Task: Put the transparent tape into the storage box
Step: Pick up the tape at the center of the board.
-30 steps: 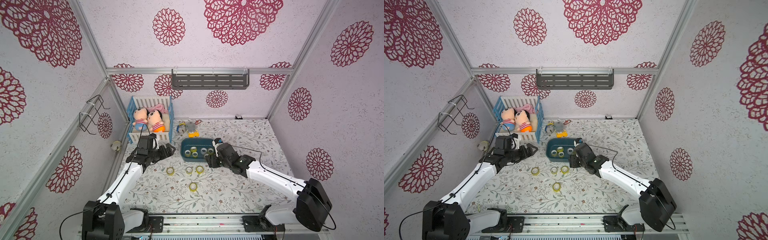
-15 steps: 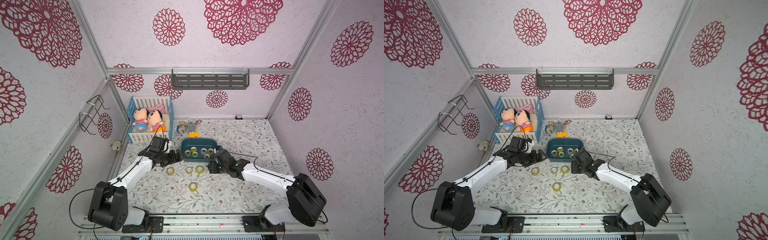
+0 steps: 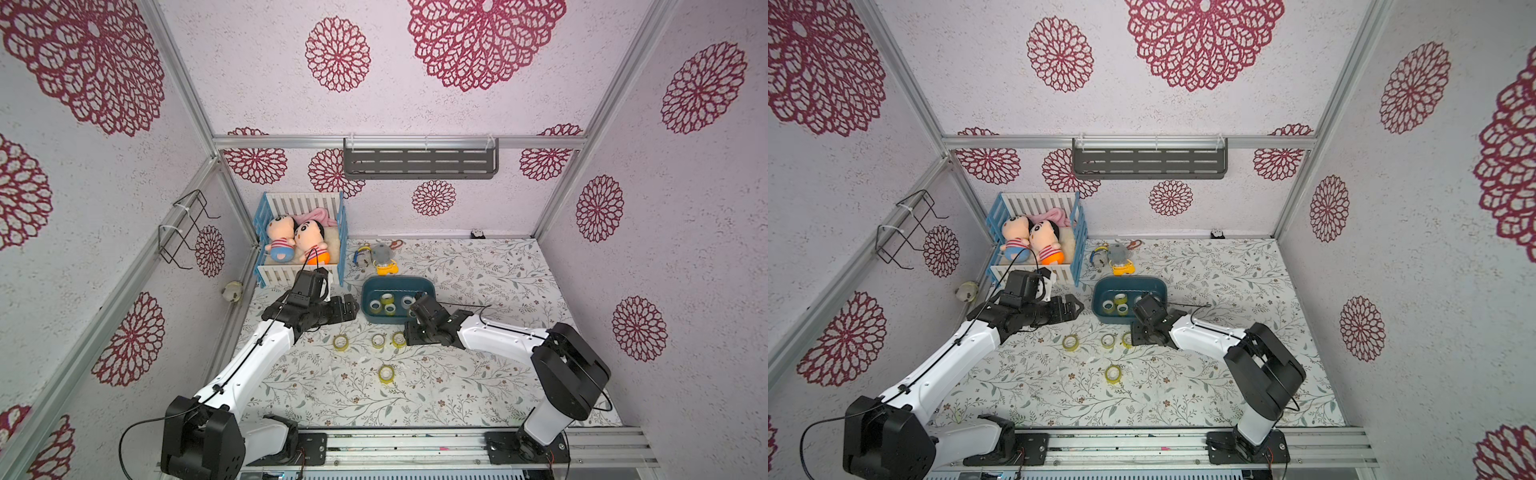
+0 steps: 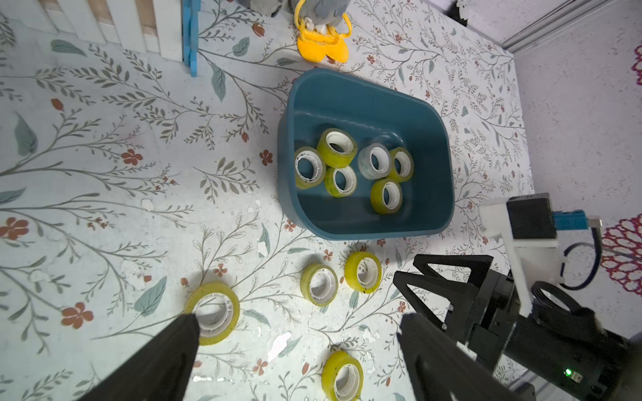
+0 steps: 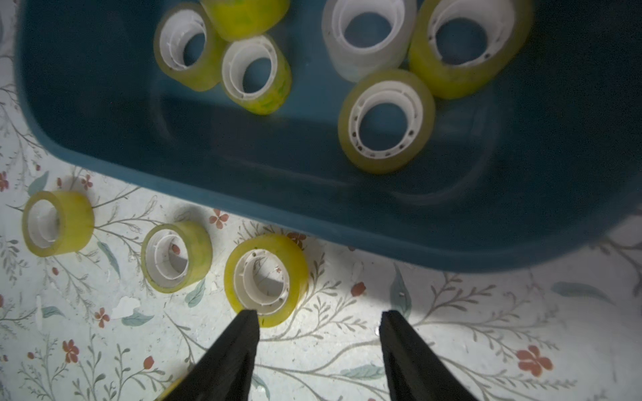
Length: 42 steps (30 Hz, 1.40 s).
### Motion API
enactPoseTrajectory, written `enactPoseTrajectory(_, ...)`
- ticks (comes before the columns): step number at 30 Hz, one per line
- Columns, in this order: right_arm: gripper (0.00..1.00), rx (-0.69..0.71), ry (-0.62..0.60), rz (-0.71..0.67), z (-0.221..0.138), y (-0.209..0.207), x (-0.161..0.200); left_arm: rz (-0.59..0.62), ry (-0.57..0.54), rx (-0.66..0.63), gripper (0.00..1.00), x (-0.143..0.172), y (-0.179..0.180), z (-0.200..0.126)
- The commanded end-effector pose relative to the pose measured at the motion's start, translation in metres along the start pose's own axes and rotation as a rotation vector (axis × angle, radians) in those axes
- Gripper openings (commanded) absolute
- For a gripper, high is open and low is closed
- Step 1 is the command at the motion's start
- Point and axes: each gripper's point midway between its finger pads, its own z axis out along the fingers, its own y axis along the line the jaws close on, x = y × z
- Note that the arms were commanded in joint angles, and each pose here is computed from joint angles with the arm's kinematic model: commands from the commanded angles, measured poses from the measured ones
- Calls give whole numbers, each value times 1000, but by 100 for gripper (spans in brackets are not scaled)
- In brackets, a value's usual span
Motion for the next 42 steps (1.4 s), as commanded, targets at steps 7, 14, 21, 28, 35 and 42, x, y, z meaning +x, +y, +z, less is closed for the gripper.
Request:
enactPoseTrajectory(7, 62, 87, 53, -104, 17, 6, 1, -54, -30, 6, 97, 0, 6, 11)
enactPoseTrajectory(14, 64, 178, 70, -103, 25, -15, 4, -6, -20, -4, 97, -3, 1, -4)
enactPoseTrajectory(21, 64, 166, 15, -68, 7, -24, -1, 10, -79, 3, 97, 0, -2, -37)
enactPoseTrajectory(28, 63, 108, 57, -89, 17, -18, 10, 9, -98, -12, 97, 6, 2, -47)
enactPoseTrajectory(35, 56, 135, 51, -77, 22, -24, 14, 18, -108, -33, 97, 1, 5, -48)
enactPoseTrajectory(42, 28, 187, 47, -95, 20, -36, 23, 23, -94, -44, 97, 0, 7, -42)
